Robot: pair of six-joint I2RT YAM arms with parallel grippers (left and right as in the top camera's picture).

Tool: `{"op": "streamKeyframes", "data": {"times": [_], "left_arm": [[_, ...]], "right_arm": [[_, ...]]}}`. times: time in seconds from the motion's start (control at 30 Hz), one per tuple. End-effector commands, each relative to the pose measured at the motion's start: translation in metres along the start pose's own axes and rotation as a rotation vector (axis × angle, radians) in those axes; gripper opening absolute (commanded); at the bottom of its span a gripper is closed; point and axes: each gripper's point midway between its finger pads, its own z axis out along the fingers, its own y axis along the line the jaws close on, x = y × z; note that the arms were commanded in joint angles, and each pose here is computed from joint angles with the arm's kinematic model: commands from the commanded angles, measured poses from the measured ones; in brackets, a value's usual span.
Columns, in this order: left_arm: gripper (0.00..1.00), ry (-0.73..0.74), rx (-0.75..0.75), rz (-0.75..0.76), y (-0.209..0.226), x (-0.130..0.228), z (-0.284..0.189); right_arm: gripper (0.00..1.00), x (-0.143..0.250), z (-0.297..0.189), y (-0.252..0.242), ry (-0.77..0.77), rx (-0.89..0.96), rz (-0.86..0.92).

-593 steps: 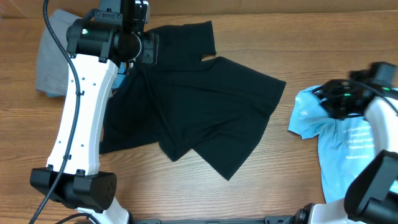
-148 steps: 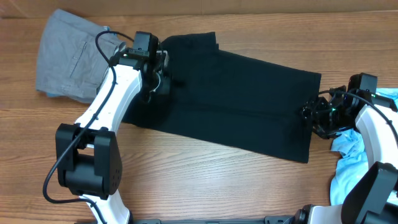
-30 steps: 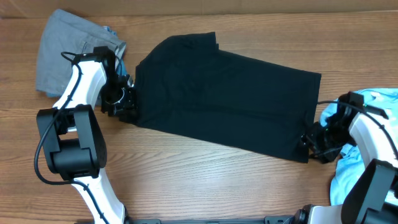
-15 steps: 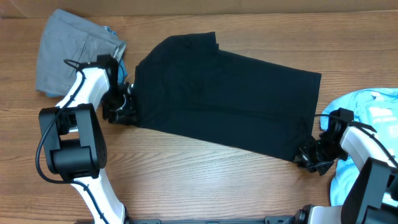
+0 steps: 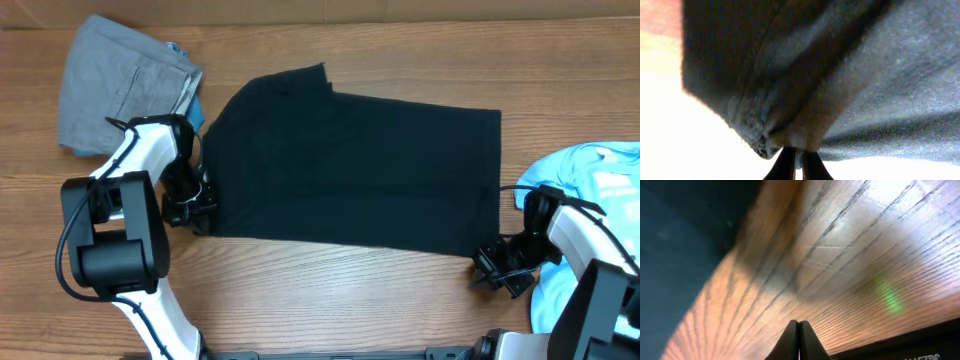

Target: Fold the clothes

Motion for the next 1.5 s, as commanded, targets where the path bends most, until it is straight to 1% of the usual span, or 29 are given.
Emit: {"op": "streamKeyframes", "data": {"times": [0.0,0.03,0.07,0.1,0.2,0.23,0.3,0.33,0.37,0.43,0.5,0.57,0.6,0.67,0.73,0.8,0.93,1.03,1.07,1.13,1.23,1.3,1.47], "left_arm": [[0.04,-0.054,-0.064,-0.044,0.021,0.009,-0.022],[0.04,-0.063,-0.062,-0.045,0.022,0.012,-0.027],[0.11,-0.073,-0.059,-0.044,0.022,0.015,-0.032],[0.20,-0.084,-0.055,-0.044,0.021,0.017,-0.036],[0.34,-0.121,-0.016,-0.028,0.014,0.024,-0.050],[0.38,-0.134,0.013,-0.012,0.009,0.026,-0.054],[0.48,-0.170,0.061,0.021,0.000,0.028,-0.066],[0.49,-0.192,0.082,0.029,-0.004,0.028,-0.074],[0.49,-0.217,0.103,0.040,-0.008,0.027,-0.082],[0.51,-0.281,0.151,0.078,-0.018,0.021,-0.102],[0.55,-0.352,0.213,0.126,-0.030,0.013,-0.125],[0.57,-0.421,0.282,0.187,-0.045,0.006,-0.147],[0.57,-0.455,0.303,0.215,-0.050,0.002,-0.157],[0.56,-0.507,0.308,0.229,-0.052,-0.005,-0.170],[0.56,-0.544,0.312,0.233,-0.054,-0.012,-0.177],[0.52,-0.560,0.311,0.236,-0.054,-0.016,-0.178],[0.51,-0.571,0.310,0.239,-0.055,-0.020,-0.178],[0.49,-0.625,0.333,0.266,-0.063,-0.029,-0.187],[0.51,-0.649,0.339,0.279,-0.067,-0.033,-0.191],[0.59,-0.693,0.343,0.304,-0.075,-0.039,-0.198],[0.64,-0.738,0.346,0.340,-0.087,-0.043,-0.207],[0.67,-0.771,0.348,0.364,-0.095,-0.046,-0.215],[0.68,-0.839,0.347,0.425,-0.116,-0.044,-0.236]], "right_arm": [[0.04,-0.004,-0.008,0.008,-0.039,-0.045,0.026],[0.04,-0.007,-0.011,0.011,-0.057,-0.058,0.019],[0.04,-0.011,-0.017,0.017,-0.083,-0.079,-0.005],[0.07,-0.016,-0.024,0.022,-0.115,-0.097,-0.030],[0.25,-0.029,-0.059,0.044,-0.219,-0.175,-0.134],[0.35,-0.032,-0.074,0.053,-0.255,-0.199,-0.176],[0.51,-0.040,-0.103,0.069,-0.329,-0.241,-0.248],[0.59,-0.043,-0.116,0.077,-0.365,-0.260,-0.274],[0.61,-0.047,-0.132,0.085,-0.406,-0.283,-0.288],[0.61,-0.053,-0.152,0.096,-0.465,-0.319,-0.308],[0.61,-0.059,-0.167,0.105,-0.516,-0.349,-0.325],[0.59,-0.061,-0.169,0.106,-0.527,-0.352,-0.327],[0.59,-0.061,-0.167,0.105,-0.520,-0.343,-0.324],[0.59,-0.062,-0.160,0.103,-0.498,-0.327,-0.315],[0.58,-0.067,-0.152,0.105,-0.487,-0.321,-0.319],[0.55,-0.076,-0.141,0.111,-0.482,-0.318,-0.325],[0.55,-0.089,-0.121,0.122,-0.446,-0.323,-0.336],[0.55,-0.101,-0.122,0.142,-0.474,-0.385,-0.372],[0.54,-0.106,-0.126,0.149,-0.496,-0.411,-0.385],[0.55,-0.115,-0.132,0.163,-0.526,-0.468,-0.388],[0.55,-0.128,-0.136,0.179,-0.567,-0.516,-0.370],[0.55,-0.137,-0.133,0.190,-0.590,-0.534,-0.386],[0.58,-0.168,-0.119,0.213,-0.665,-0.544,-0.416]]}}
